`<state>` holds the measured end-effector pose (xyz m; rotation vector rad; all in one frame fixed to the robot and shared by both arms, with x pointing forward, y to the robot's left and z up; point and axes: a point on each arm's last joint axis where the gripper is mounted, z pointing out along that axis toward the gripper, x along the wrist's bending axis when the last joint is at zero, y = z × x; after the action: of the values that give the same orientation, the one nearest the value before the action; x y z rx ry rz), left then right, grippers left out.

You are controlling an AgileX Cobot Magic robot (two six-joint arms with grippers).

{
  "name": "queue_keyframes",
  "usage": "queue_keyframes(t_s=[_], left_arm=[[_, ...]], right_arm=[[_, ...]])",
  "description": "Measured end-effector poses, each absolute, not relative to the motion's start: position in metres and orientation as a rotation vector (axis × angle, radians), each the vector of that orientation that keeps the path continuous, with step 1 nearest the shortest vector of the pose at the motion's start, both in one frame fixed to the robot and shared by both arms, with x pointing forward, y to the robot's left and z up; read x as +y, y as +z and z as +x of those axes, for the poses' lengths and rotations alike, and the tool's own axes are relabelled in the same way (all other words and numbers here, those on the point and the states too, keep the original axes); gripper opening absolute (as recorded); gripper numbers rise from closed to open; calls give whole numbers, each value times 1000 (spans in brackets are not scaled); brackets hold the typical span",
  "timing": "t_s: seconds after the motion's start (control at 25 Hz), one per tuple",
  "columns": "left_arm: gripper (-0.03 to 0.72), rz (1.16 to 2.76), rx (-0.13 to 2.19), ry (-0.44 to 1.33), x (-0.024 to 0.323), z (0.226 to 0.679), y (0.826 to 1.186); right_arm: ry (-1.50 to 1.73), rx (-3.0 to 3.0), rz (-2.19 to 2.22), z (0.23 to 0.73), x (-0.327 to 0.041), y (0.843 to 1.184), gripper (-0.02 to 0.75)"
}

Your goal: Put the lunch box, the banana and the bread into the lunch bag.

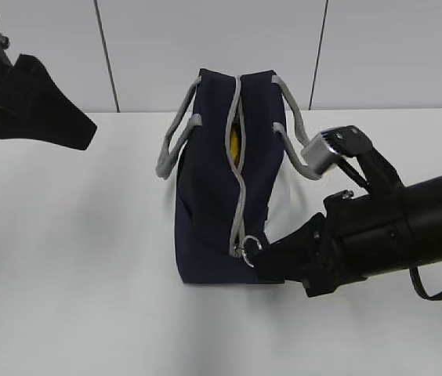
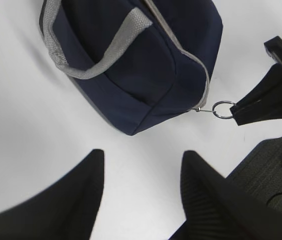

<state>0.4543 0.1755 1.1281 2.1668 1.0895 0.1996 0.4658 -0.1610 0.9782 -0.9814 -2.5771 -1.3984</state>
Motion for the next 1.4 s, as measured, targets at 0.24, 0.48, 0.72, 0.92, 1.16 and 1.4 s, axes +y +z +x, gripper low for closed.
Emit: queue_keyframes(t_s=[0.24,0.48,0.72,0.92,1.16,1.4], left_arm=[[361,2167,1089,200,175,454,1128],[361,2193,1049,208,175,454,1128],[361,2269,816,116,165,449,1105],[361,2184,756,72,158,446,1064],[361,2159,774,144,164,440,1024],[371,2170,669,139,156,449,1003]], right_arm=[[-1463,-2539,-959,475,-155,996,-16],[-1512,-2547,-935,483,-152,1009,-16],[-1438,-2593,-961,483,-155,1005,-16],[-1391,-2621,-1009,485,-158,1003,-16],[-1387,-2624,-1025,486,-158,1002,-16],[-1387,-2630,-1031,486,-159,1002,-16]])
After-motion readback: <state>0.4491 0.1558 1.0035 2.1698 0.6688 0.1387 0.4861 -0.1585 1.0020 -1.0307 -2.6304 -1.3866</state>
